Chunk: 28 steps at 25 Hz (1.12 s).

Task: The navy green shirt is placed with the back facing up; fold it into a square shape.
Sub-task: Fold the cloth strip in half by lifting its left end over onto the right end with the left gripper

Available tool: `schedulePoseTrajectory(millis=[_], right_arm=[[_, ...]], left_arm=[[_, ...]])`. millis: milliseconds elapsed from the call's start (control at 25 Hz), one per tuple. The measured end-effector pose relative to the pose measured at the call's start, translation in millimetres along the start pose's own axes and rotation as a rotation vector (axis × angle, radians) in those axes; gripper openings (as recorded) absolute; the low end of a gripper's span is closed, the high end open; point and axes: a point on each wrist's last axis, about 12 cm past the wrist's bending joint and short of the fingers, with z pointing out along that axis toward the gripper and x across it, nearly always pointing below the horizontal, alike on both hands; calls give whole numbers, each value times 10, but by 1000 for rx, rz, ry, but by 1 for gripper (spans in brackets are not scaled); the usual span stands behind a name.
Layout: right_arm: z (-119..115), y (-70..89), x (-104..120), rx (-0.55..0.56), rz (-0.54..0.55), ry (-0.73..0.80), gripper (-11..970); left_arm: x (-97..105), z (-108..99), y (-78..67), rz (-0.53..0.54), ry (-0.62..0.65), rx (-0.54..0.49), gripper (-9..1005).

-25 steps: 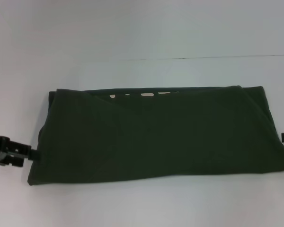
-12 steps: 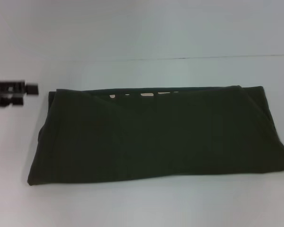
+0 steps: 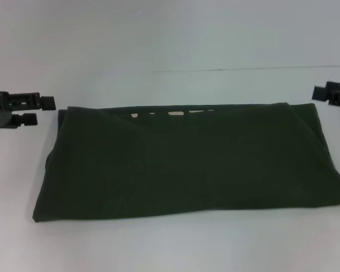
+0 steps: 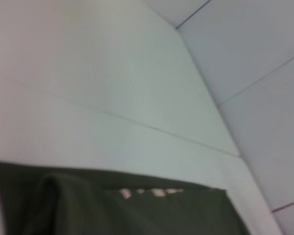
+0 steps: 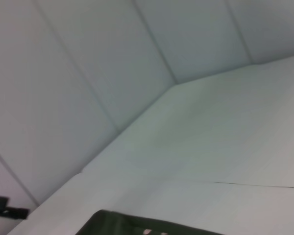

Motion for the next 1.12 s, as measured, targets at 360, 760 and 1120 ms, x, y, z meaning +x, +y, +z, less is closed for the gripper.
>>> schedulePoseTrajectory(millis=[360,760,1120], right_arm=[[194,39,113,-39,-23,67,807],[297,109,172,-85,-8,118,807],[353,129,134,-99,-10,126,807]], left_arm=[[-45,-131,30,-75,146,-165,891],[229,-169,198,-225,223,-240,891],[526,-92,328,-301,243,-210,891]])
